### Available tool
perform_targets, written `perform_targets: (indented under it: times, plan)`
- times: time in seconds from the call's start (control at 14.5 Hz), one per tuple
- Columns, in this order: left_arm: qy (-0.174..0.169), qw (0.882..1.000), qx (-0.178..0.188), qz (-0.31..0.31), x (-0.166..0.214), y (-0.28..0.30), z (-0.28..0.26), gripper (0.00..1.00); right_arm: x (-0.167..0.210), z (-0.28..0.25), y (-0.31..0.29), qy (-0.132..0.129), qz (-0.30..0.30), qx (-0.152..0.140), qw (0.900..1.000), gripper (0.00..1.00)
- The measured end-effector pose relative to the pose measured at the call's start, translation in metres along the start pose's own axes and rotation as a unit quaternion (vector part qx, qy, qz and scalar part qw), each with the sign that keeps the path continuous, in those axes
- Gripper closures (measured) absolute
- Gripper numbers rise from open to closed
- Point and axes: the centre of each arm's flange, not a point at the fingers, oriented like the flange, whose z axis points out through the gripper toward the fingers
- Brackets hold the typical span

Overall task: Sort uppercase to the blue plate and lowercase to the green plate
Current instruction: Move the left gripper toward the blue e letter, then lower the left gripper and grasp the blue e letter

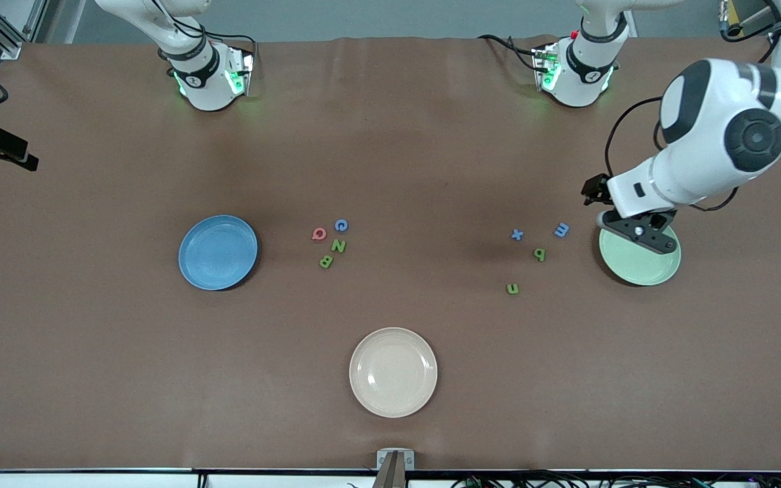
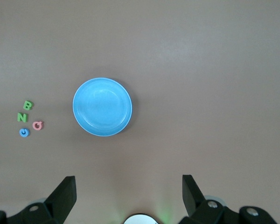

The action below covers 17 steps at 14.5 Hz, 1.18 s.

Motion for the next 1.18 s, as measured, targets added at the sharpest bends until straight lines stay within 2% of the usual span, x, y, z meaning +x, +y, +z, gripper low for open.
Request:
perform_targets:
  times: [0.28,0.42,0.55,0.83,1.04,1.18]
  plan:
    - [0.013,0.999,0.015,0.030,0.000,0.002,0.070,0.00,-0.009,0.002,0.000,-0.002,-0.001,0.001,1.000,0.00]
    - [0.011,0.999,0.024,0.043,0.000,0.004,0.111,0.00,-0.013,0.000,0.000,-0.001,-0.001,0.002,1.000,0.00]
    - [0.000,0.999,0.017,0.046,0.000,0.002,0.142,0.00,-0.020,-0.002,0.000,0.000,-0.002,0.003,1.000,0.00]
    - [0.016,0.999,0.014,0.048,0.000,0.003,0.185,0.00,-0.026,-0.004,0.000,0.001,-0.002,0.003,1.000,0.00]
    - [0.014,0.998,0.016,0.055,-0.008,0.006,0.206,0.01,-0.026,-0.005,0.000,0.002,-0.002,0.003,1.000,0.00]
    - [0.014,0.998,0.020,0.062,-0.014,0.008,0.214,0.05,-0.029,-0.007,-0.003,0.004,-0.005,0.003,1.000,0.00]
